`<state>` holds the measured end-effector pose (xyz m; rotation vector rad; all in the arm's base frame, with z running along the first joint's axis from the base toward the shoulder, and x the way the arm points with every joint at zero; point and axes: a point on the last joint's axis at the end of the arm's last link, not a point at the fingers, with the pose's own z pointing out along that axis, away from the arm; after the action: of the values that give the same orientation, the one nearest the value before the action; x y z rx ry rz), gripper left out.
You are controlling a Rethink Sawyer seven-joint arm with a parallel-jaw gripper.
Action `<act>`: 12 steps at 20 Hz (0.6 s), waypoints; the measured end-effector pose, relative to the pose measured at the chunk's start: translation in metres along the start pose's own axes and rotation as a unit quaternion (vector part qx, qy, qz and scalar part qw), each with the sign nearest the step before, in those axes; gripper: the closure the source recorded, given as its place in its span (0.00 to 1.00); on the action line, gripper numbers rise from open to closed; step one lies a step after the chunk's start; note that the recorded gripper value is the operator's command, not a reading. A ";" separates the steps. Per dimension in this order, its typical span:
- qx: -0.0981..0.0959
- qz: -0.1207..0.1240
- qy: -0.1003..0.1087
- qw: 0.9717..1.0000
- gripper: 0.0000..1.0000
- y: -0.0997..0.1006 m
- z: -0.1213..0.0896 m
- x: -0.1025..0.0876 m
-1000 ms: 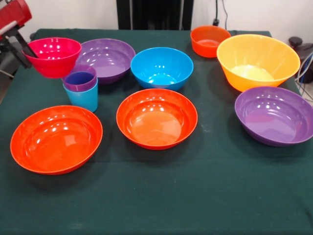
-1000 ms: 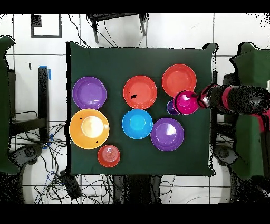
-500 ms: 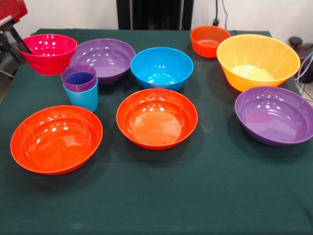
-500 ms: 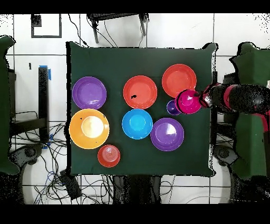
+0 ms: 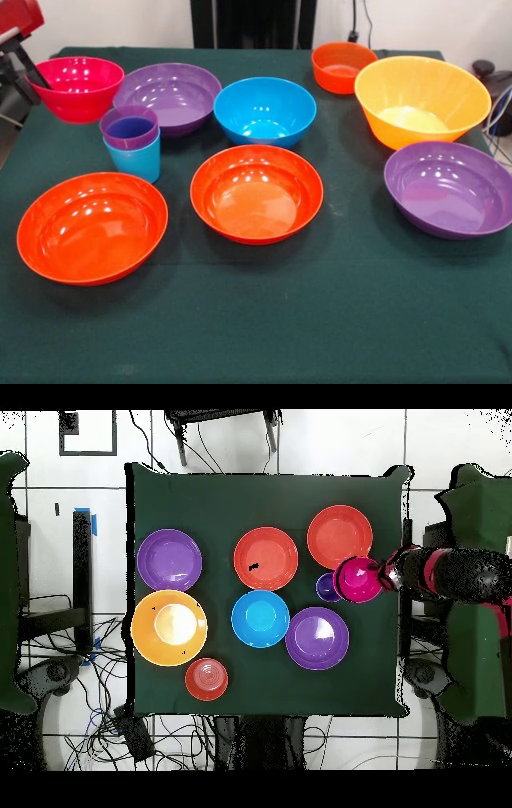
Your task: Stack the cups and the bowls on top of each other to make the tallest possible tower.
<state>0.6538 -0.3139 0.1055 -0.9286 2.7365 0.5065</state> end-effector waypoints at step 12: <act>-0.010 -0.004 0.000 1.000 1.00 0.017 0.013 0.013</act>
<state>0.6349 -0.3036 0.0941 -0.9443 2.7306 0.5335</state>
